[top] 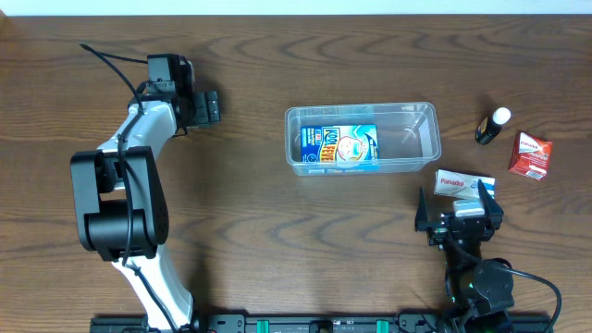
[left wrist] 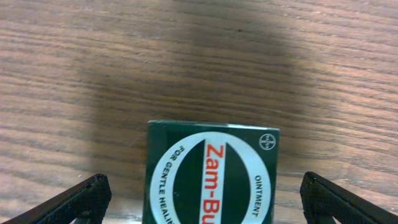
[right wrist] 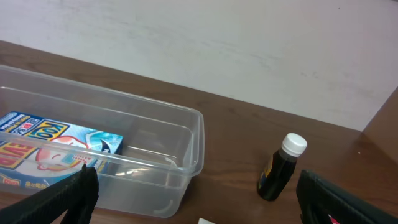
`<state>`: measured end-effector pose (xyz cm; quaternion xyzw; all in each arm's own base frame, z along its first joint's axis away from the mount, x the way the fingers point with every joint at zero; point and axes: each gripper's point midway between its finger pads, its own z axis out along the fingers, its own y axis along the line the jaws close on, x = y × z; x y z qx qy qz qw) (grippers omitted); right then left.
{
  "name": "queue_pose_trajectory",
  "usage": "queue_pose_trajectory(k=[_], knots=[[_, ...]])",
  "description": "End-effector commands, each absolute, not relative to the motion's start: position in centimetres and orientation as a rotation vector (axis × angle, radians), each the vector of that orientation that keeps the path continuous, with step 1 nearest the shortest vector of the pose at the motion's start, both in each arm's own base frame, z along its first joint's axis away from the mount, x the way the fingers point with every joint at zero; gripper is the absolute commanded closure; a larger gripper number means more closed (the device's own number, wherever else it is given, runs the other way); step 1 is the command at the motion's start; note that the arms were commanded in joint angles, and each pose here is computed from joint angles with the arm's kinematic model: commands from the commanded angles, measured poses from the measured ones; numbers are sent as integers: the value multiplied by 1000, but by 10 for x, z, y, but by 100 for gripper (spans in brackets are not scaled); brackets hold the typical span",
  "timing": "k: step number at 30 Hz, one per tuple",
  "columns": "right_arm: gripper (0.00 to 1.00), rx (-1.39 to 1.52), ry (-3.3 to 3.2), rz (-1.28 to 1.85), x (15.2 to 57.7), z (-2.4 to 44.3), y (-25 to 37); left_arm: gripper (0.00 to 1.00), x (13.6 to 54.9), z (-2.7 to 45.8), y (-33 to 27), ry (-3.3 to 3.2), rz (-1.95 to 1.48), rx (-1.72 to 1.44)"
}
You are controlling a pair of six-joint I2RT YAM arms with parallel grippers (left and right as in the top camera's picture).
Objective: Pack container
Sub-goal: 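Move the left gripper back over the green Zam-Buk tin, then grasp the green Zam-Buk tin with the left gripper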
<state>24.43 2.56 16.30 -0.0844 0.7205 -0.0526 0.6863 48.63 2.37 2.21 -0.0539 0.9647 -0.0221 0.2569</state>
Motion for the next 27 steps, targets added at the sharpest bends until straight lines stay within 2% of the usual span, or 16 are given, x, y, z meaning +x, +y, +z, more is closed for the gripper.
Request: queue_pose_trajectory(k=[1,4,7,9,14,18,22,27], knots=[[1,-186,1619,-133,244,161,23,2,487,14,18,2627,-100,-102],[1,-186,1619,-133,244,161,23,1,486,6,18,2641,-100,-101],[1,-186,1619,-133,244,161,23,5,483,-1,18,2661,-94,-75],[1,-186,1619,-133,244,161,23,11,482,-2,17,2667,-95,-76],[1,-186,1619,-133,244,161,23,34,482,-2,17,2667,-95,-77],[1,-186,1619,-133,244,161,23,43,483,1,18,2660,-94,-76],[1,-186,1619,-133,244,161,23,48,488,25,18,2610,-90,-72],[1,-186,1619,-133,244,161,23,57,490,85,14,2501,-101,-99]])
